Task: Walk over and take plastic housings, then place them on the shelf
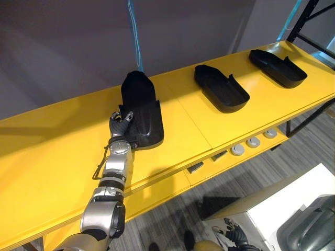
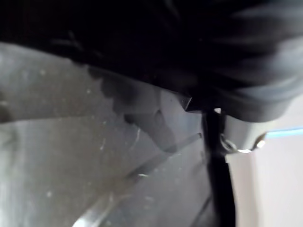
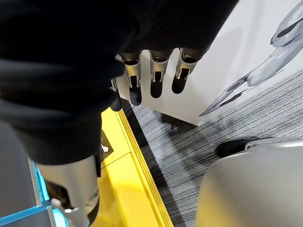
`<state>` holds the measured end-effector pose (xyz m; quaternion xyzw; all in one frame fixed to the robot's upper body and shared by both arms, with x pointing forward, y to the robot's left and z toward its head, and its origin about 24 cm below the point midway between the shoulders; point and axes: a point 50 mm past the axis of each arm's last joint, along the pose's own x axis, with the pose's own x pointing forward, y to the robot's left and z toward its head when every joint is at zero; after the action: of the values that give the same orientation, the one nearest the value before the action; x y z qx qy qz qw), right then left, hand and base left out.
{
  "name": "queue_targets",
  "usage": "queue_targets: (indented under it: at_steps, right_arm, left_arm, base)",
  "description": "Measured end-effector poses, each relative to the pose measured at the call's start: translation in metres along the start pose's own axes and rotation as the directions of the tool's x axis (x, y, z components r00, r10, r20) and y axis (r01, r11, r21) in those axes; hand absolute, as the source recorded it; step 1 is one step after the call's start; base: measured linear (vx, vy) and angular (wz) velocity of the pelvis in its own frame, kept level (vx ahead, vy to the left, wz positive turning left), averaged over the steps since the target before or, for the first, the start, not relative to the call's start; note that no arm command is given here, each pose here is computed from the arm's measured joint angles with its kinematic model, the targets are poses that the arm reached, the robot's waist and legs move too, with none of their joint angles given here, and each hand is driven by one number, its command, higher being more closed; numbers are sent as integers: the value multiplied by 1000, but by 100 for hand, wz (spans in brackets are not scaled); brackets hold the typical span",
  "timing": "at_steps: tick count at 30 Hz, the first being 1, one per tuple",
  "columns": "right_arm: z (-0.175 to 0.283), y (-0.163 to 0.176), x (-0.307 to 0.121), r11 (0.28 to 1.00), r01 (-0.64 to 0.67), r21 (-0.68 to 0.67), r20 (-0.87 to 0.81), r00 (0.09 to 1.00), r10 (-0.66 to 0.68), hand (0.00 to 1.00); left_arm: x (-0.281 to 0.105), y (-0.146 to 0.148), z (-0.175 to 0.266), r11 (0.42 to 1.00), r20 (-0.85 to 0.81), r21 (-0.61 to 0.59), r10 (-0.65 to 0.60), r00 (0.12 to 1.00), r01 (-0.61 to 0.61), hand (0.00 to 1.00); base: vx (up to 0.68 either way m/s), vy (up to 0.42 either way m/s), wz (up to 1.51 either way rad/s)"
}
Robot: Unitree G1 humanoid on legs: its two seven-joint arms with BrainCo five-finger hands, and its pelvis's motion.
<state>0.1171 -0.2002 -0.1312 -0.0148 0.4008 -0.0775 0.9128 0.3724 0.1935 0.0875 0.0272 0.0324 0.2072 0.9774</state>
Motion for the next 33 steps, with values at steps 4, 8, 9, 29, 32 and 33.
queue_targets:
  at_steps: [4,8,9,29,32,33]
  right_arm:
    - [6,2,3,1000,-9,-17,15,1000,9,0]
    - [8,2,4,1000,-11,-22,21,1000,11,0]
    - [8,2,4,1000,-11,-26,22,1000,12,0]
    - [16,9,7,998,-29,-52,41,999,31,0]
    - [14,8,6,998,-27,-53,37,999,29,0]
    - [14,8,6,998,-28,-53,36,999,30,0]
  left_arm:
    - [-6,-8,2,996,3,-84,-4,1000,4,0]
    - [-13,-11,-1,990,6,-139,-9,1000,10,0]
    - [-14,-11,-1,990,7,-140,-10,1000,11,0]
    - [-48,-6,28,993,256,-120,28,966,3,0]
    - [-58,-5,42,995,340,-103,28,940,7,100]
    - [-63,-5,44,995,366,-95,14,931,22,100]
  base:
    - [-47,5,3]
    - [-36,4,2]
    - [-33,4,3]
    - [-27,3,2]
    - [0,0,0]
    - [-23,-1,3]
